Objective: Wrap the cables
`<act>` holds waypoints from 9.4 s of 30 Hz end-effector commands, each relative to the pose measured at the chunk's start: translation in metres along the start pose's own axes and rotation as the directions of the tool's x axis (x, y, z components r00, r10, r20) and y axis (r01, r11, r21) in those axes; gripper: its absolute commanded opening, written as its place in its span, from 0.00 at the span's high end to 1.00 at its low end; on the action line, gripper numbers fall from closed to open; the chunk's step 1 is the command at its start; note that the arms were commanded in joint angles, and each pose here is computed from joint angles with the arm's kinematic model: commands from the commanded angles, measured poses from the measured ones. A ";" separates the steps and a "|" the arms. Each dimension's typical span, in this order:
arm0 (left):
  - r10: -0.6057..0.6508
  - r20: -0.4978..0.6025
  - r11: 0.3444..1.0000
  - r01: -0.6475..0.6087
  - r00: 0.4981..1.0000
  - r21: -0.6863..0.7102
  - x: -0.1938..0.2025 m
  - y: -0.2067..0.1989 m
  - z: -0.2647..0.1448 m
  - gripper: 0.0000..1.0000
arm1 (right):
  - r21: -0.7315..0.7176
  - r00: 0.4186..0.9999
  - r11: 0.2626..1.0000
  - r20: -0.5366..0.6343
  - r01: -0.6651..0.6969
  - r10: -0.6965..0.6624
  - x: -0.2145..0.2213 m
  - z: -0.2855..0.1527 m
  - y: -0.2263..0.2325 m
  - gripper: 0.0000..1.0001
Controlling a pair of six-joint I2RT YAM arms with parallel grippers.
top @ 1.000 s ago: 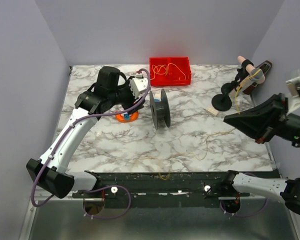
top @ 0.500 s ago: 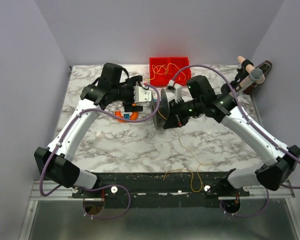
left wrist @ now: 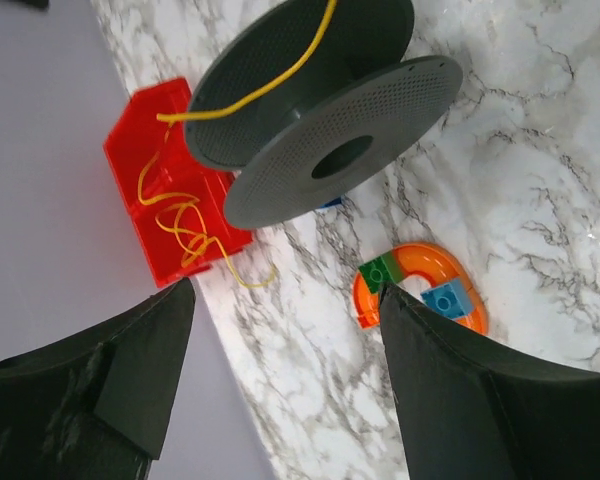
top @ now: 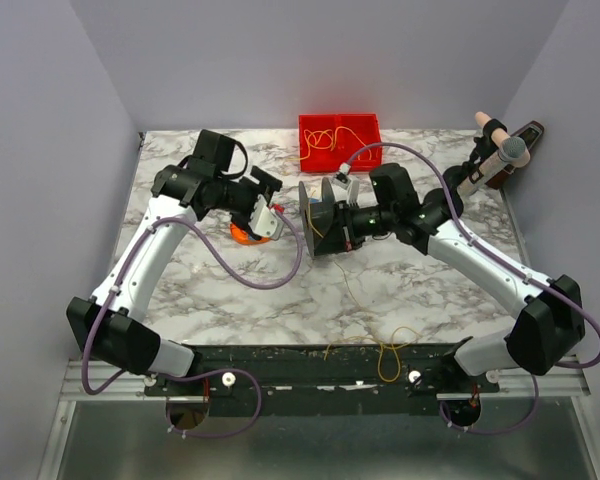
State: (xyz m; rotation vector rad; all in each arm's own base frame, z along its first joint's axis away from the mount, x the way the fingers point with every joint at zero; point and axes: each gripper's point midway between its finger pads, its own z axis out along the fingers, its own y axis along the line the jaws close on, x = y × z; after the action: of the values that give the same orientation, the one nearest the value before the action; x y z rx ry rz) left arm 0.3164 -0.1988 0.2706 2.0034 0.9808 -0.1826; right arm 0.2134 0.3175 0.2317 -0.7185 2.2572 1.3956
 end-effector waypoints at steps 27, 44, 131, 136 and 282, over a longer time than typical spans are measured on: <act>0.421 0.157 0.854 -0.449 0.893 0.263 -0.044 -0.027 0.087 0.16 | 0.257 0.996 0.962 0.041 -0.092 0.084 0.001 0.027 -0.085 0.99; 0.540 0.070 0.760 -0.522 0.839 0.386 -0.006 -0.042 0.116 0.29 | 0.229 0.997 0.972 -0.054 -0.048 0.062 0.009 0.042 -0.097 0.99; -0.446 0.093 0.849 0.388 0.890 0.358 -0.077 -0.066 0.109 0.95 | 0.452 0.924 0.806 -0.221 0.381 -0.313 0.048 -0.016 -0.151 0.99; -0.453 0.101 0.853 0.398 0.886 0.338 -0.061 -0.065 0.112 0.76 | 0.420 0.893 0.790 -0.265 0.446 -0.364 0.050 -0.009 -0.161 0.99; -0.457 0.714 0.262 0.847 0.531 -0.462 -0.194 0.216 -0.219 1.00 | 0.659 0.944 0.684 -0.140 0.314 -0.299 0.072 0.058 -0.151 0.22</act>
State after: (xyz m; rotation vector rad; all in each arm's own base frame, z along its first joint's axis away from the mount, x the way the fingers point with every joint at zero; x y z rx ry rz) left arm 0.2903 -0.2125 0.6058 0.5500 1.3668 -0.5569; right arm 0.2370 0.2964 0.0699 -0.9941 2.2309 0.3713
